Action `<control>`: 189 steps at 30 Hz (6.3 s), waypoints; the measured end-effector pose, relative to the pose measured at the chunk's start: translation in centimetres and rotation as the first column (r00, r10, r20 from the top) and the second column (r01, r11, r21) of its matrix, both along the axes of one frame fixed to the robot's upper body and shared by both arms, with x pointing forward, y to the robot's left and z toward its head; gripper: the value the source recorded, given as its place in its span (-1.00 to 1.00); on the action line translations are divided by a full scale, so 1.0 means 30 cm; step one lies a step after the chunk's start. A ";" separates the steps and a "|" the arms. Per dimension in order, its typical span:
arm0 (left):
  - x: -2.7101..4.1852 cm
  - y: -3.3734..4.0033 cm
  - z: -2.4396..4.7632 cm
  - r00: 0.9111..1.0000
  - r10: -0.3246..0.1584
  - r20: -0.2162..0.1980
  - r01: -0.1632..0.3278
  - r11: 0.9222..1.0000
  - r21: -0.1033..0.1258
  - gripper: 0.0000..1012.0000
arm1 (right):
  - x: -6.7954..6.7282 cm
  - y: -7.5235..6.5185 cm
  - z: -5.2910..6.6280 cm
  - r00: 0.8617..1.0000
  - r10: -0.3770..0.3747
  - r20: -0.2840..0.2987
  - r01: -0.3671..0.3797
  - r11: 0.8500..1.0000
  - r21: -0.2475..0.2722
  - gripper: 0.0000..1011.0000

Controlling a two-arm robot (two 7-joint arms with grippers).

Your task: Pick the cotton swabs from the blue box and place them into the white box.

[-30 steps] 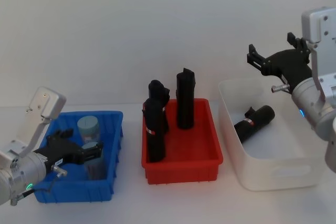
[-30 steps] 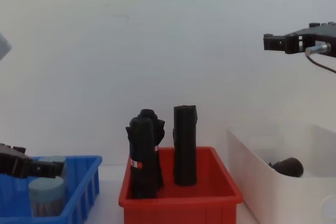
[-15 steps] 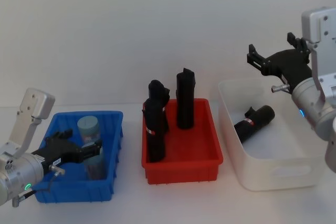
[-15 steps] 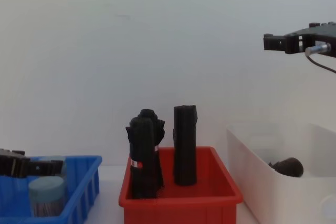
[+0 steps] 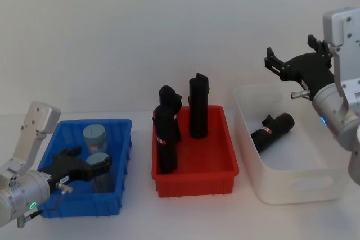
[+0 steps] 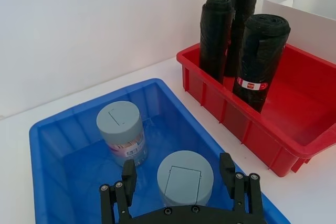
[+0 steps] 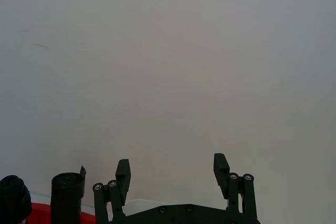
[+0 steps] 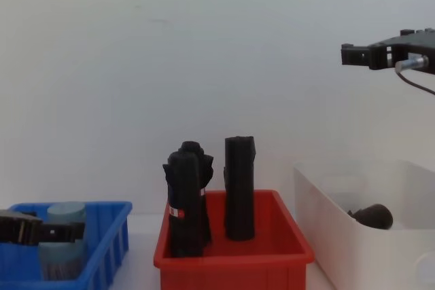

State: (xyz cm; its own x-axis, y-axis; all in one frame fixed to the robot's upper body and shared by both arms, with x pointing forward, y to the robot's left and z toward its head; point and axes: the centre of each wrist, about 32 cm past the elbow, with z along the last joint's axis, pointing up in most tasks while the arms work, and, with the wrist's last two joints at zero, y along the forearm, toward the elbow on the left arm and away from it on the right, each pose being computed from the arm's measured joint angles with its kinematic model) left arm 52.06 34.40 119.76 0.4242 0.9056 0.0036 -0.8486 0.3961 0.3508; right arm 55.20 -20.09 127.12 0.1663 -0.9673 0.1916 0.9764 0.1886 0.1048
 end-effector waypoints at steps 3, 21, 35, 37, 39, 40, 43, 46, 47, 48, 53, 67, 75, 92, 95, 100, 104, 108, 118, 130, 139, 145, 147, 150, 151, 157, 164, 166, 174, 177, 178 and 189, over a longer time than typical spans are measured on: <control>0.002 -0.001 -0.006 1.000 -0.003 -0.006 0.003 1.000 -0.003 0.98 | 0.000 0.000 0.000 1.000 0.000 0.000 0.000 1.000 0.000 0.98; 0.017 0.001 -0.033 0.999 -0.010 -0.039 0.010 1.000 -0.016 0.98 | 0.000 0.000 0.000 1.000 0.000 0.000 0.000 1.000 0.000 0.98; 0.036 0.008 -0.053 0.998 -0.018 -0.063 0.016 0.999 -0.036 0.98 | 0.000 0.000 0.000 1.000 0.000 0.000 0.000 1.000 0.000 0.98; 0.038 0.008 -0.054 0.998 -0.019 -0.065 0.016 0.999 -0.038 0.98 | 0.000 0.000 0.000 1.000 0.000 0.000 0.000 1.000 0.000 0.98; 0.041 0.008 -0.057 0.998 -0.020 -0.067 0.017 0.999 -0.040 0.98 | 0.000 0.000 0.000 1.000 0.000 0.000 0.000 1.000 0.000 0.98; 0.041 0.008 -0.057 0.997 -0.020 -0.068 0.017 0.999 -0.041 0.98 | 0.000 0.000 0.000 1.000 0.000 0.000 0.000 1.000 0.000 0.98; 0.044 0.008 -0.060 0.997 -0.021 -0.070 0.018 0.999 -0.043 0.98 | 0.000 0.000 0.000 1.000 0.000 0.000 0.000 1.000 0.000 0.98; 0.046 0.008 -0.062 0.997 -0.022 -0.071 0.019 0.999 -0.045 0.94 | 0.000 0.000 0.000 1.000 0.000 0.000 0.000 1.000 0.000 0.98; 0.046 0.008 -0.063 0.997 -0.022 -0.072 0.019 0.999 -0.046 0.91 | 0.000 0.000 0.000 1.000 0.000 0.000 0.000 1.000 0.000 0.98; 0.046 0.008 -0.063 0.997 -0.023 -0.072 0.019 0.999 -0.046 0.87 | 0.000 0.000 0.000 1.000 0.000 0.000 0.000 1.000 0.000 0.98; 0.048 0.008 -0.065 0.997 -0.023 -0.074 0.020 0.999 -0.048 0.57 | 0.000 0.000 0.000 1.000 0.000 0.000 0.000 1.000 0.000 0.98; 0.050 0.008 -0.068 0.997 -0.024 -0.075 0.021 0.999 -0.049 0.32 | 0.000 0.000 0.000 1.000 0.000 0.000 0.000 1.000 0.000 0.98; 0.051 0.006 -0.064 0.997 -0.027 -0.072 0.023 0.999 -0.046 0.32 | 0.000 0.000 0.000 1.000 0.000 0.000 0.000 1.000 0.000 0.98; 0.047 -0.048 0.106 0.996 -0.057 0.072 0.056 0.998 0.016 0.32 | 0.000 0.000 0.000 1.000 0.000 0.000 0.000 1.000 0.000 0.98; 0.043 -0.062 0.158 0.990 -0.072 0.121 0.069 0.997 0.030 0.32 | 0.000 0.000 0.000 1.000 0.000 0.000 0.000 1.000 0.000 0.98; 0.037 -0.081 0.230 0.976 -0.099 0.195 0.091 0.995 0.048 0.32 | 0.000 0.000 0.000 1.000 0.000 0.000 0.000 1.000 0.000 0.98; 0.036 -0.090 0.264 0.965 -0.119 0.232 0.109 0.992 0.056 0.32 | -0.001 0.001 0.001 1.000 0.005 0.002 -0.005 1.000 -0.001 0.98; 0.040 -0.102 0.303 0.948 -0.150 0.279 0.137 0.988 0.064 0.32 | -0.007 0.005 0.005 0.999 0.031 0.012 -0.031 1.000 -0.001 0.98; 0.077 -0.131 0.333 0.916 -0.213 0.341 0.205 0.977 0.059 0.32 | -0.025 0.007 0.017 0.992 0.121 0.028 -0.122 0.993 0.004 0.98; 0.130 -0.164 0.325 0.893 -0.263 0.365 0.264 0.963 0.048 0.32 | -0.029 0.008 0.015 0.972 0.231 0.036 -0.230 0.973 -0.019 0.98; 0.145 -0.176 0.329 0.883 -0.280 0.377 0.282 0.958 0.051 0.32 | -0.018 0.022 -0.008 0.961 0.276 0.023 -0.273 0.959 -0.081 0.98; 0.150 -0.180 0.336 0.876 -0.286 0.388 0.288 0.956 0.054 0.32 | -0.008 0.027 -0.024 0.942 0.334 0.013 -0.330 0.935 -0.128 0.98; 0.153 -0.182 0.339 0.872 -0.290 0.394 0.292 0.955 0.055 0.32 | -0.005 0.028 -0.028 0.937 0.350 0.008 -0.345 0.928 -0.139 0.98; 0.160 -0.186 0.344 0.866 -0.296 0.402 0.300 0.952 0.056 0.32 | 0.002 0.030 -0.036 0.922 0.387 0.000 -0.381 0.910 -0.163 0.98; 0.162 -0.187 0.346 0.865 -0.298 0.404 0.302 0.952 0.057 0.32 | 0.005 0.032 -0.039 0.913 0.407 -0.004 -0.401 0.899 -0.176 0.98; 0.185 -0.202 0.358 0.847 -0.325 0.421 0.329 0.942 0.065 0.32 | 0.017 0.039 -0.048 0.881 0.472 -0.018 -0.464 0.859 -0.214 0.98; 0.208 -0.219 0.366 0.836 -0.347 0.426 0.351 0.933 0.072 0.32 | 0.033 0.057 -0.053 0.846 0.533 -0.028 -0.523 0.817 -0.245 0.98; 0.216 -0.225 0.366 0.833 -0.354 0.425 0.358 0.931 0.073 0.32 | 0.038 0.064 -0.053 0.842 0.539 -0.027 -0.528 0.812 -0.249 0.98; 0.228 -0.238 0.364 0.829 -0.368 0.421 0.372 0.925 0.076 0.32 | 0.050 0.088 -0.056 0.845 0.535 -0.013 -0.520 0.814 -0.258 0.98; 0.229 -0.239 0.364 0.828 -0.370 0.420 0.374 0.924 0.076 0.32 | 0.055 0.097 -0.058 0.851 0.524 -0.006 -0.508 0.821 -0.261 0.98; 0.230 -0.240 0.362 0.828 -0.372 0.419 0.376 0.923 0.076 0.32 | 0.057 0.101 -0.060 0.854 0.520 -0.004 -0.503 0.823 -0.263 0.98; 0.239 -0.259 0.358 0.819 -0.390 0.420 0.398 0.914 0.073 0.32 | 0.065 0.129 -0.067 0.862 0.508 -0.004 -0.489 0.828 -0.272 0.98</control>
